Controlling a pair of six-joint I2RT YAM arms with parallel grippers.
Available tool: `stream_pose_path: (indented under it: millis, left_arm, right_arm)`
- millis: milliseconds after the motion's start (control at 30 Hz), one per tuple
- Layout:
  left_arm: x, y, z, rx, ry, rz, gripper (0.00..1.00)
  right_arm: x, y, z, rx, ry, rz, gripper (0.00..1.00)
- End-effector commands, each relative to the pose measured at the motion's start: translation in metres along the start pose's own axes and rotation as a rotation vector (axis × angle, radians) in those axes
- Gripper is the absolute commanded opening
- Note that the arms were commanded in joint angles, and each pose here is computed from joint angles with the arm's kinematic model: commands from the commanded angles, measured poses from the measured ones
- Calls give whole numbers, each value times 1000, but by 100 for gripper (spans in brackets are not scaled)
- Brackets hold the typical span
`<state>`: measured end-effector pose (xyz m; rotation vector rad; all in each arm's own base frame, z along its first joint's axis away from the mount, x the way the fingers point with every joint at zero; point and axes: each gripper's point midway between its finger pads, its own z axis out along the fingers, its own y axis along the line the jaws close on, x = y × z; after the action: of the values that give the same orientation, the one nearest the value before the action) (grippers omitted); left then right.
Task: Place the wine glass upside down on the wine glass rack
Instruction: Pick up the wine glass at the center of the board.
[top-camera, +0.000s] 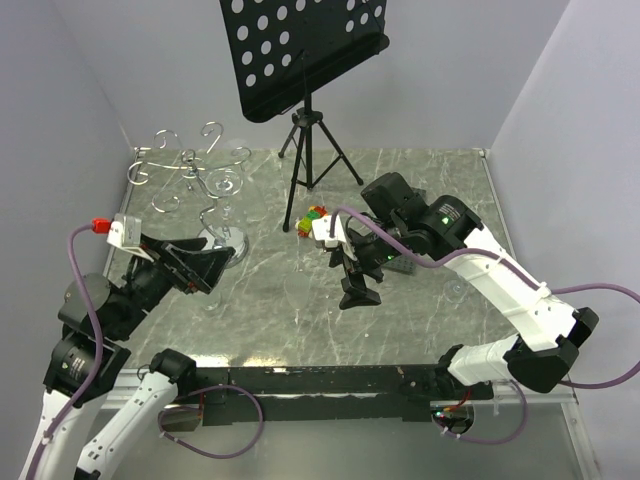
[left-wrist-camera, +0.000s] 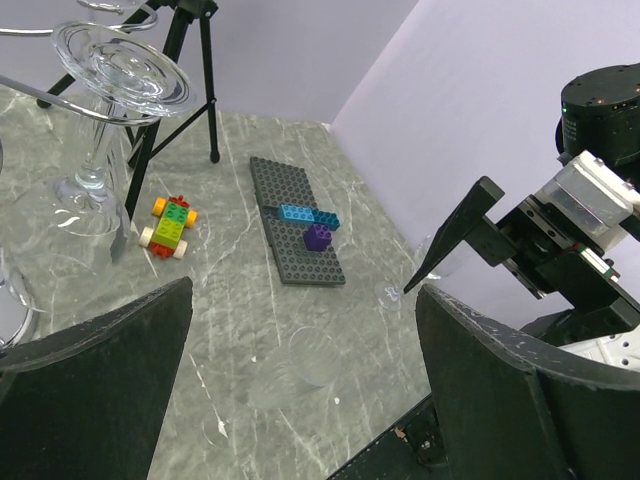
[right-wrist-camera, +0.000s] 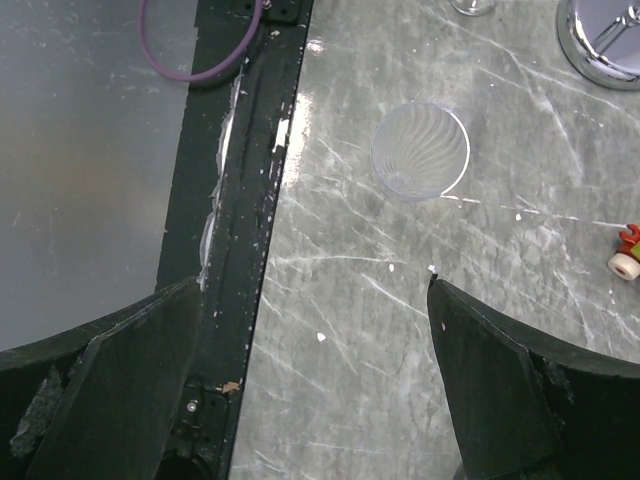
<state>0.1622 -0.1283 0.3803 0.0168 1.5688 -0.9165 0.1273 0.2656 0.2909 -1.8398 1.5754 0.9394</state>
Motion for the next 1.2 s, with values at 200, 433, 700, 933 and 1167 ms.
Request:
stream_pose_path:
  millis: [200, 433, 700, 933, 1167]
  left_arm:
    - [0, -1, 3, 19, -18, -9, 97]
    - [0, -3, -3, 30, -27, -5, 97]
    - [5, -4, -2, 54, -30, -31, 97]
    - [15, 2, 2, 33, 1, -47, 97]
    - [17, 5, -1, 35, -25, -78, 96]
  right_arm:
    - [-14, -11, -3, 39, -9, 1, 100]
    - [-19, -19, 1, 44, -5, 30, 100]
    - [-16, -36, 4, 114, 13, 77, 100]
    - [-19, -53, 11, 151, 24, 132, 100]
    - [-24, -65, 12, 206, 12, 194, 100]
